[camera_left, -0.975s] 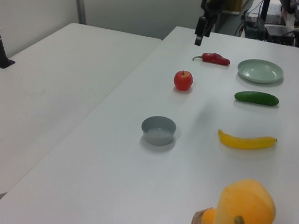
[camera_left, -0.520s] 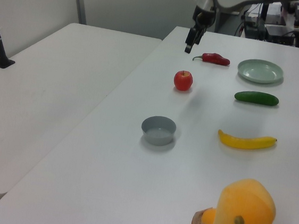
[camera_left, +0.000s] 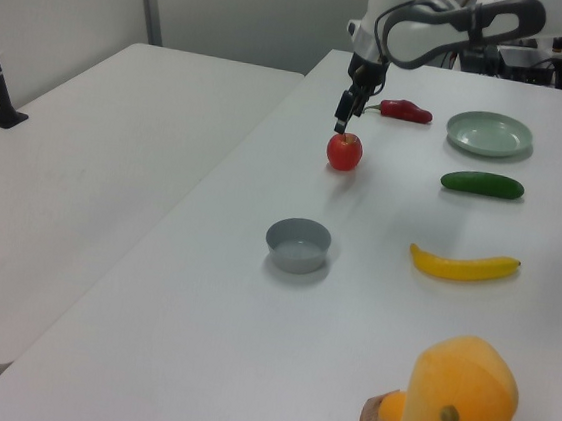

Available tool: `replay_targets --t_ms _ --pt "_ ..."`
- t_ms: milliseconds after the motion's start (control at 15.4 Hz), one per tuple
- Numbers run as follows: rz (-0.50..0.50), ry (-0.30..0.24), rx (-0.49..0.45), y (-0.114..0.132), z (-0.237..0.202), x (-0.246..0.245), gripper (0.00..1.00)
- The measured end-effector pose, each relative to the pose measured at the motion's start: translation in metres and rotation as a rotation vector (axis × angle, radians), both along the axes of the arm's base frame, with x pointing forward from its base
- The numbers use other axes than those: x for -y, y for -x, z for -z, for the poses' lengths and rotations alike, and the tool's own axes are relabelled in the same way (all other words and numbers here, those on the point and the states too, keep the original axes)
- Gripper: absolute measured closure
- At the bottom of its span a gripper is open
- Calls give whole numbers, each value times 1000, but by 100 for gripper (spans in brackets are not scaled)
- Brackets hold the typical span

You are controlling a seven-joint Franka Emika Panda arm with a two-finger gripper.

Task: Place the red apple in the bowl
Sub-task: 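Close the gripper around the red apple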

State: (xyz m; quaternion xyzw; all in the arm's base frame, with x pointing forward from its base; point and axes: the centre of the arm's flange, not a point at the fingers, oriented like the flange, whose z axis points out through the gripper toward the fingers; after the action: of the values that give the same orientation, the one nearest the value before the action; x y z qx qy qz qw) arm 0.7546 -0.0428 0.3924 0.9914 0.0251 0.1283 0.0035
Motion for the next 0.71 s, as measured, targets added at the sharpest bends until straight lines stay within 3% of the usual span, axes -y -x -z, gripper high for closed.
replay_targets --t_ms 260,715 --pt "-3 2 -3 -4 20 -1 0" --pt "-38 65 -39 -5 44 -2 1"
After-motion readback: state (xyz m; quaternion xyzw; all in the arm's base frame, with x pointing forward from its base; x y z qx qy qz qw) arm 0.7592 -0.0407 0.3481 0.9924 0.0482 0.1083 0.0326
